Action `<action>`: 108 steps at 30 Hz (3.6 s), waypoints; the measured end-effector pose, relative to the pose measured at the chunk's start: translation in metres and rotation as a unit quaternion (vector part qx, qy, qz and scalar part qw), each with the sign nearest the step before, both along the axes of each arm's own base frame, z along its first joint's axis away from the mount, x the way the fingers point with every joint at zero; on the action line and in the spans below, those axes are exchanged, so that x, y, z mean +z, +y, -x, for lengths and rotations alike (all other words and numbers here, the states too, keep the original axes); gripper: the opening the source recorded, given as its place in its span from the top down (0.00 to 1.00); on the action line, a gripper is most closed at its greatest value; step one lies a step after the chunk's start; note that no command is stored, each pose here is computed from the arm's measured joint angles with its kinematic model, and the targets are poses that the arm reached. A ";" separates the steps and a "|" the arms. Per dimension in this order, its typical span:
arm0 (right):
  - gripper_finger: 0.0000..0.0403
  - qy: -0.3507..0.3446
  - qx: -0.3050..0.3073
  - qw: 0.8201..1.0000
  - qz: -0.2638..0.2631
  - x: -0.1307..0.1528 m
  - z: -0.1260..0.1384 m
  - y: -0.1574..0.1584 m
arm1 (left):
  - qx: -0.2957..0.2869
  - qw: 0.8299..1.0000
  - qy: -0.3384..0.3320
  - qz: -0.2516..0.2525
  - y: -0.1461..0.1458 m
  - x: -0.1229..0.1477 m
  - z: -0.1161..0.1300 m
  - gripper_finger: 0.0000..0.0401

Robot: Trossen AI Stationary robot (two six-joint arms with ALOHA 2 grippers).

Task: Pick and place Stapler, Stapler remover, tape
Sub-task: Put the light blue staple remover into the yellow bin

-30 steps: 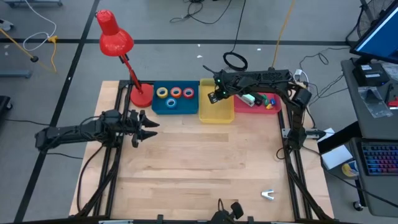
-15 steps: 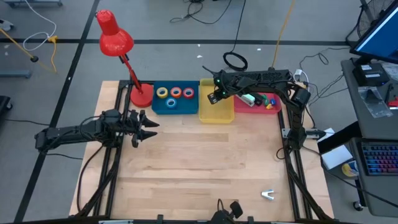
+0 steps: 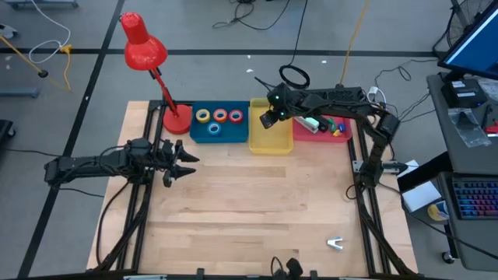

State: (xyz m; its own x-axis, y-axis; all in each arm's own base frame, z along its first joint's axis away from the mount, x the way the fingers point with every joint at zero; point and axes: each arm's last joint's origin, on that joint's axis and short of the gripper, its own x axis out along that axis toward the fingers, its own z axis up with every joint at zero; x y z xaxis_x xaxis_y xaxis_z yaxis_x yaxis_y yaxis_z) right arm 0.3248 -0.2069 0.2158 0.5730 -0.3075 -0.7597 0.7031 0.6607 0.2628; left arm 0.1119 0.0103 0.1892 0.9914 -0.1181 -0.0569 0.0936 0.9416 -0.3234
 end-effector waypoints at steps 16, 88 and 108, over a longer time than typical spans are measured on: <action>0.72 0.137 0.062 0.975 -0.164 0.092 0.073 0.194 | -0.028 1.000 0.007 -0.012 -0.012 -0.002 -0.001 0.44; 0.47 0.319 0.190 0.898 -0.238 -0.065 0.185 0.400 | -0.037 0.999 0.025 0.010 -0.014 -0.005 0.000 0.44; 0.92 0.323 0.161 0.900 -0.244 -0.073 0.188 0.395 | -0.036 0.999 0.026 0.015 -0.014 -0.004 0.000 0.44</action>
